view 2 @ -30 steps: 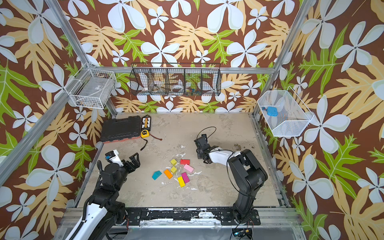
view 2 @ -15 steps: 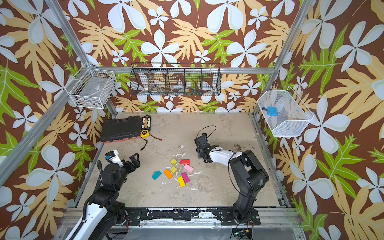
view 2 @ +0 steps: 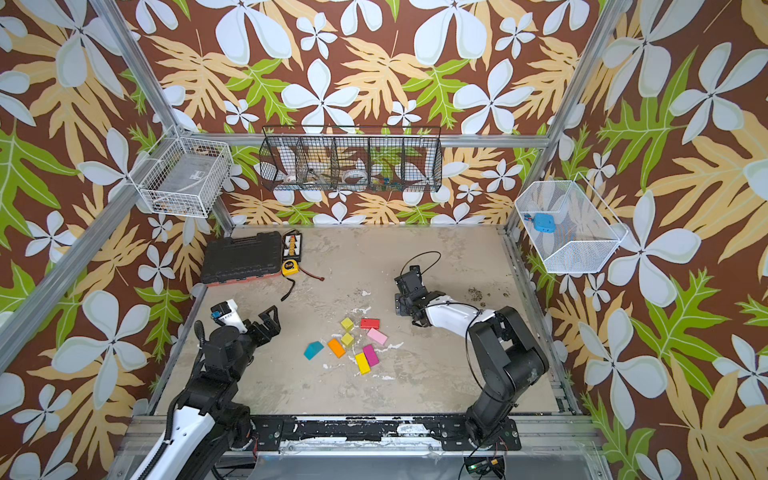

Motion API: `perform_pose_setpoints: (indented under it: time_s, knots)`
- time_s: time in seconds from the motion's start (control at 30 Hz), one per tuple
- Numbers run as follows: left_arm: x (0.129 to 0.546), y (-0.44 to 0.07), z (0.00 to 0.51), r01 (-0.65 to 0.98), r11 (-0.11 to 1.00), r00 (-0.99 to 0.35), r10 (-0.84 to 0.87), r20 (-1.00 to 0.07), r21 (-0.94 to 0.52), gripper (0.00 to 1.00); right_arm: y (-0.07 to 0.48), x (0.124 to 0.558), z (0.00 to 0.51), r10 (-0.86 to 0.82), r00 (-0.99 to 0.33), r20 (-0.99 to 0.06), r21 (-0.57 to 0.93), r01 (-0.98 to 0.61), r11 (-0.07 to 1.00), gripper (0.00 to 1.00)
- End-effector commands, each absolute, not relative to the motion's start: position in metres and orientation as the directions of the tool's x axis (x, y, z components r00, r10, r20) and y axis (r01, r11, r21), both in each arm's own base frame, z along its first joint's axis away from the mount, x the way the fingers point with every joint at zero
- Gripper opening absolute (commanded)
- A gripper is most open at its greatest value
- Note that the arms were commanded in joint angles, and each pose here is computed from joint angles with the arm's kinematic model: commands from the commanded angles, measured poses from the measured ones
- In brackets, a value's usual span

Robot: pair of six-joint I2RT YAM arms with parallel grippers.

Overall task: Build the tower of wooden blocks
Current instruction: 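Carry the second bar and lower it beside the first bar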

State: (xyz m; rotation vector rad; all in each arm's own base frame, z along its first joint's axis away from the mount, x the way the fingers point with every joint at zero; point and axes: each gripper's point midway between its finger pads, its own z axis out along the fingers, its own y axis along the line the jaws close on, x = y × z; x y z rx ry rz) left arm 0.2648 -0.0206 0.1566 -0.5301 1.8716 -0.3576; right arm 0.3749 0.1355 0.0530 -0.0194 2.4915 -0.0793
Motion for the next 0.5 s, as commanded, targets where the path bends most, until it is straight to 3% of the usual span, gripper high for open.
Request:
perform_pose_setpoints:
  time_s: [0.0,0.47]
  knots:
    - [0.265,-0.02,0.158,-0.187,0.851,-0.286,-0.525,-0.801,-0.491,1.0,0.141,0.377,0.054,-0.023,-0.791,-0.612,-0.014,-0.018,1.0,0.93]
    - [0.265,-0.02,0.157,-0.188,0.851,-0.289,-0.525,-0.801,-0.49,1.0,0.13,0.378,0.03,-0.011,-0.825,-0.565,-0.029,0.006,1.0,0.87]
